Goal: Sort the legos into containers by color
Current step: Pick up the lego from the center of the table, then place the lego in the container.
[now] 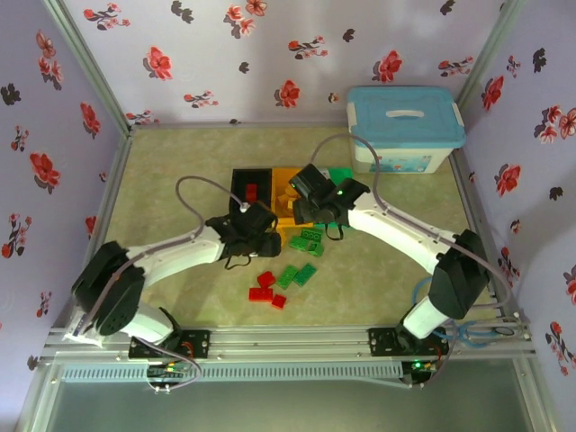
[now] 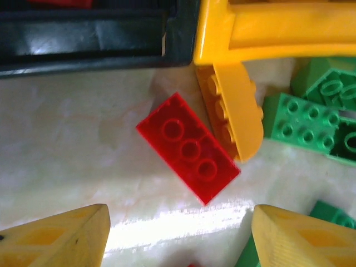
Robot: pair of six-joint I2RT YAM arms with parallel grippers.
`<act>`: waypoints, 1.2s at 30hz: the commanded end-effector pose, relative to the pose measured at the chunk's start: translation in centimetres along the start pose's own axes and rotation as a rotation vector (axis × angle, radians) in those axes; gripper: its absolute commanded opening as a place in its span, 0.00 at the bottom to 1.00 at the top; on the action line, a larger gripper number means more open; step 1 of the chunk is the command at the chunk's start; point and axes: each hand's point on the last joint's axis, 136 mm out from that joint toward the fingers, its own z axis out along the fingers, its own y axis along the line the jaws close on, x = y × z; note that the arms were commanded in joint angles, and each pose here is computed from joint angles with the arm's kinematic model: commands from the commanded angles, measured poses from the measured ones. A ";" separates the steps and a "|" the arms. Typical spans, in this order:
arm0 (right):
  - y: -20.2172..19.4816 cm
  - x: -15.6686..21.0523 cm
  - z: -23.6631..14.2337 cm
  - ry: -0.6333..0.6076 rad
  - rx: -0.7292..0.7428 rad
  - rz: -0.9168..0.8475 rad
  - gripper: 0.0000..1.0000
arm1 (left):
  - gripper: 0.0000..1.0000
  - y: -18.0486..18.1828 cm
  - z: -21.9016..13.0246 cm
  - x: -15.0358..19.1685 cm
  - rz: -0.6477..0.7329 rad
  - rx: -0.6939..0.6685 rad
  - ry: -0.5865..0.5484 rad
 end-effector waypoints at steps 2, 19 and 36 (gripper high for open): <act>-2.1 -0.5 -1.5 -0.066 0.007 0.074 0.75 | 0.66 -0.4 1.6 -1.2 -0.021 -0.002 0.023; -4.3 0.2 -1.8 -0.076 0.016 0.119 0.75 | 0.46 1.6 5.8 0.5 -0.082 -0.097 0.140; -2.9 0.0 -1.5 -0.058 -0.043 0.132 0.72 | 0.30 6.2 -8.9 -9.2 -0.149 -0.023 -0.229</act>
